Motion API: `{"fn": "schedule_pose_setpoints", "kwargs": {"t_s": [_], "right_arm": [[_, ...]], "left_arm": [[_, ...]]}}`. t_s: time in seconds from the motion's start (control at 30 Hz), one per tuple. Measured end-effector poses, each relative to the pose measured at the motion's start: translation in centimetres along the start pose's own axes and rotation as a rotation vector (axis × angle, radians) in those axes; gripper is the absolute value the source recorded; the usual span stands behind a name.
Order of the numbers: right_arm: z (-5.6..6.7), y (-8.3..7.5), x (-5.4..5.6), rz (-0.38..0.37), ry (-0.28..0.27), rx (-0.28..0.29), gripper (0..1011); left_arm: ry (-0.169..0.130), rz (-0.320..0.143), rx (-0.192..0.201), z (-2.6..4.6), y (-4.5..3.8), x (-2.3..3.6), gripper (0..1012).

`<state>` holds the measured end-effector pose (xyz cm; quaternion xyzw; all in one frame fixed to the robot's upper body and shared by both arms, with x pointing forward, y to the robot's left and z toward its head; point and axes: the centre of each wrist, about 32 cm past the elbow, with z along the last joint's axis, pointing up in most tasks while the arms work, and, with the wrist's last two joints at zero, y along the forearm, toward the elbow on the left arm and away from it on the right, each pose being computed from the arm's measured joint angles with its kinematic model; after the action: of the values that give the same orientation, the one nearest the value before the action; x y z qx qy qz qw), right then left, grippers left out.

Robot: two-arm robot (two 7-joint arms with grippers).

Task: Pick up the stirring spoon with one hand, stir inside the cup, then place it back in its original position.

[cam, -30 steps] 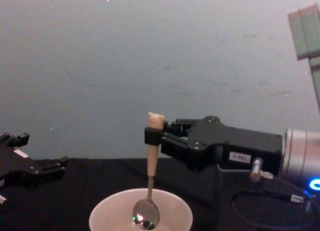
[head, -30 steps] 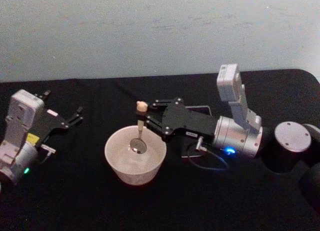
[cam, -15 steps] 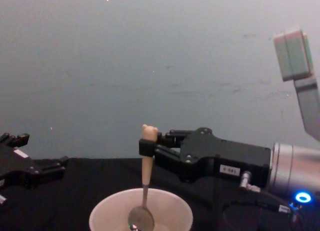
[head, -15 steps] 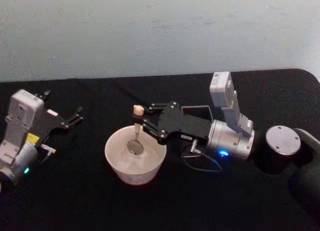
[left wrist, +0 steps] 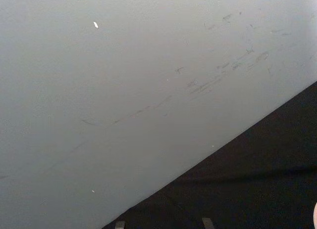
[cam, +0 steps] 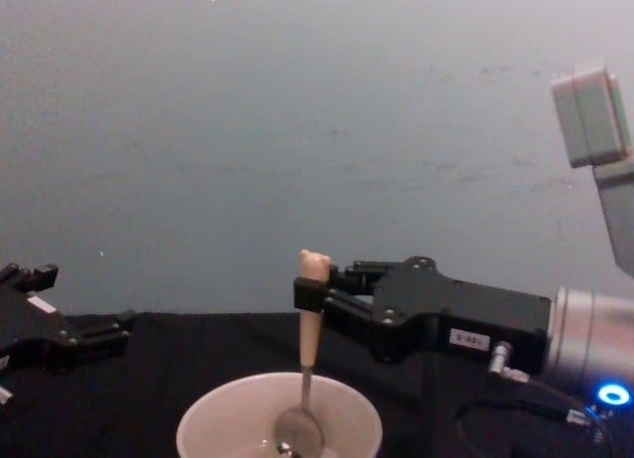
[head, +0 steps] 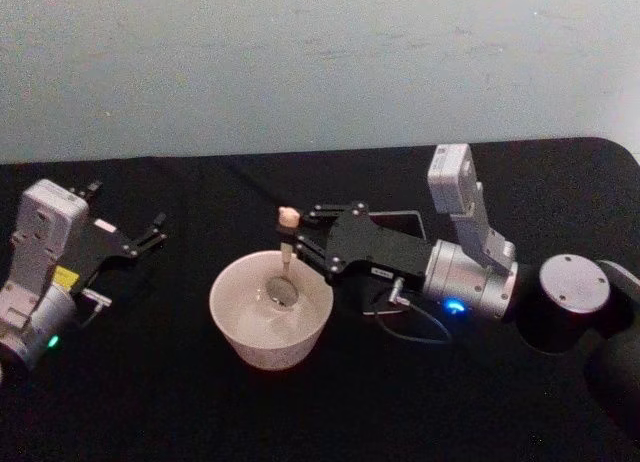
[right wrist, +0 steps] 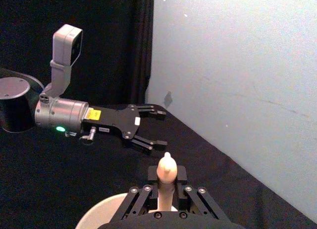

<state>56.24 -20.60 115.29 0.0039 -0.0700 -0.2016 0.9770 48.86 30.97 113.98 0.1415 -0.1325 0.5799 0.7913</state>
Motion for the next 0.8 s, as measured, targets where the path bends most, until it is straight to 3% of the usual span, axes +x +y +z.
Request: {"fn": "schedule_pose_setpoints", "kwargs": {"t_s": [0.3, 0.5, 0.8], "right_arm": [[0.1, -1.5, -0.3, -0.026, 0.007, -0.008, 204], [0.3, -2.3, -1.3, -0.014, 0.021, -0.006, 204], [0.3, -1.6, -2.7, 0.039, 0.043, 0.001, 204]], "left_arm": [[0.0, 0.0, 0.0, 0.0, 0.0, 0.0, 1001], [0.0, 0.0, 0.0, 0.0, 0.0, 0.0, 1001], [0.0, 0.0, 0.0, 0.0, 0.0, 0.0, 1001]]}}
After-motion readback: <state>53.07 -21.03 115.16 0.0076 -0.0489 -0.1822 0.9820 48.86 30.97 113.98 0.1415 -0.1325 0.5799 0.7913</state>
